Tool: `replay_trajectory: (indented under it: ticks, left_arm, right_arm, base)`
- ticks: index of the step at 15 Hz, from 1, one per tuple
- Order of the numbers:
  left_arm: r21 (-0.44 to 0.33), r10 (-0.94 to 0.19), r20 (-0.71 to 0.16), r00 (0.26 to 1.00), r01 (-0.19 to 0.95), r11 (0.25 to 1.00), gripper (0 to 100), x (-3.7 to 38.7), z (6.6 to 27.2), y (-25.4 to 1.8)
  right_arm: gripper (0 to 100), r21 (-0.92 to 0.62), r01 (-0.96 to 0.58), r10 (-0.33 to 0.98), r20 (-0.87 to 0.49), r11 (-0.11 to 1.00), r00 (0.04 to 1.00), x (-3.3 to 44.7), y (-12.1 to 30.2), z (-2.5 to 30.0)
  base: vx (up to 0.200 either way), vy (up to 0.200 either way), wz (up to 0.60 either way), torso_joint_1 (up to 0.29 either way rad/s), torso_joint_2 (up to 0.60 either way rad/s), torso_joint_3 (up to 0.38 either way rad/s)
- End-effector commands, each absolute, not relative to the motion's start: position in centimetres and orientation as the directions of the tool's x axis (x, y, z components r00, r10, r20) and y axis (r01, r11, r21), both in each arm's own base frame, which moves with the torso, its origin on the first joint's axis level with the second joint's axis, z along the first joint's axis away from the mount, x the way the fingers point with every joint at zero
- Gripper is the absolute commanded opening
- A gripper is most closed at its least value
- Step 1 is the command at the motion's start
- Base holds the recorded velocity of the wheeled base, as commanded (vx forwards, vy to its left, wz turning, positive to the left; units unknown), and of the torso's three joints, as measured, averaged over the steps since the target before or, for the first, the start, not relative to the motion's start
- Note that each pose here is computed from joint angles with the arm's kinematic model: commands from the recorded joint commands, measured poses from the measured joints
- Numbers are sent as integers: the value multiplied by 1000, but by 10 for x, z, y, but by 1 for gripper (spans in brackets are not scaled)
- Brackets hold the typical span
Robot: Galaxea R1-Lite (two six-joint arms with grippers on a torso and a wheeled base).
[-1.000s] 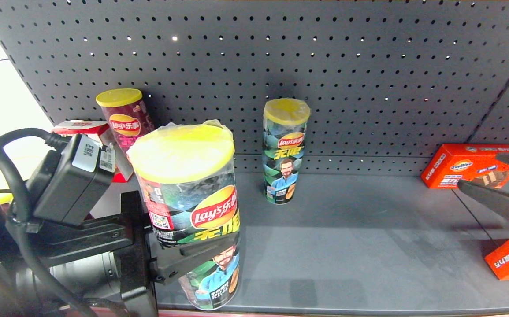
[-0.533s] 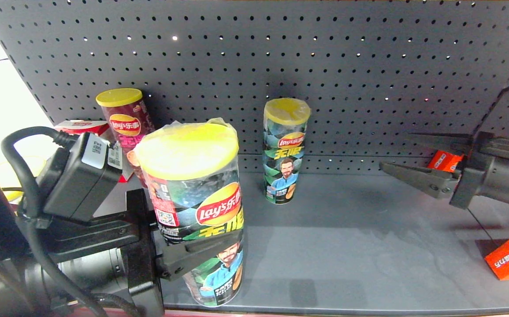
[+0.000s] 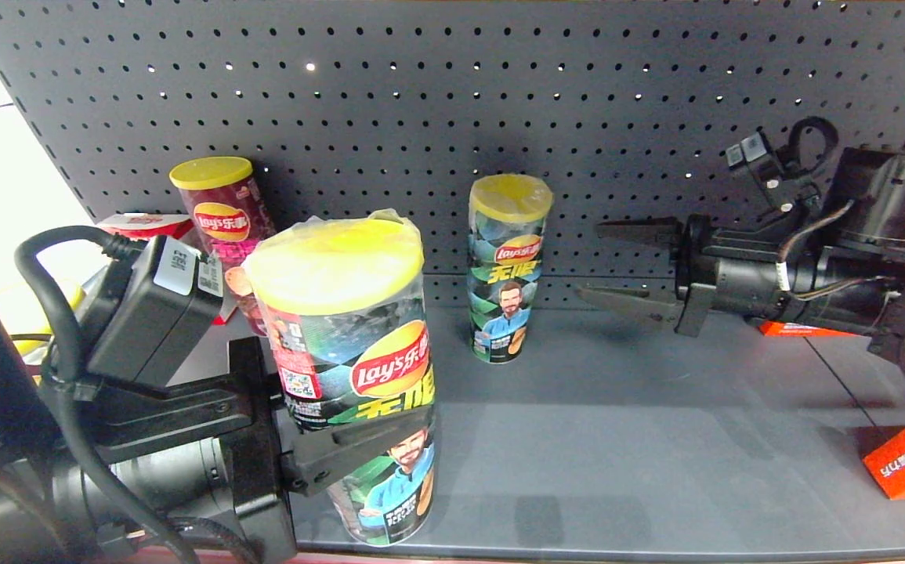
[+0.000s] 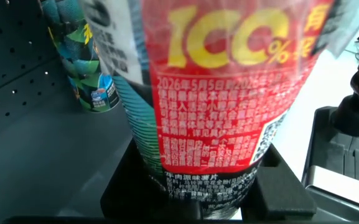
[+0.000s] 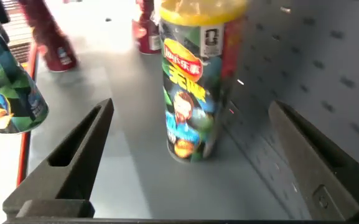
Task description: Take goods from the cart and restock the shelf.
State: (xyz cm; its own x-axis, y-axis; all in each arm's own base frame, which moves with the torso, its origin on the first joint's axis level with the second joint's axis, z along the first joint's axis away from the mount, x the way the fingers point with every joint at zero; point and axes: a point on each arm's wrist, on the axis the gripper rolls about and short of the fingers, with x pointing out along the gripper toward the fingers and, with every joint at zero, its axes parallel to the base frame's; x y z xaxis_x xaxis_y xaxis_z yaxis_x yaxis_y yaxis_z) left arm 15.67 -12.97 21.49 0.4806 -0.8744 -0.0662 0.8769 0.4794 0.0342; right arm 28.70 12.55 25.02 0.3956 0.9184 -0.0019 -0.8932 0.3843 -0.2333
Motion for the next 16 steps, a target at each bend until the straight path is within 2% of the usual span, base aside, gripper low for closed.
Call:
replay_trajectory:
  ticks: [1,7,16]
  left_arm:
    - [33,-875,-67,480,877,479,0,157,215,-130]
    - [33,-865,-67,498,867,497,0,159,215,-126]
    - [31,-858,-71,509,861,508,0,161,213,-124]
  right_arm:
    - [100,-206,-907,924,-29,367,381,316,138,233]
    - [100,-203,-917,934,-32,343,356,342,157,220]
    - [100,-185,-938,950,-49,294,308,333,174,200]
  base:
    - [0,0,0,0,0,0]
    - [0,0,0,0,0,0]
    - [0,0,0,0,0,0]
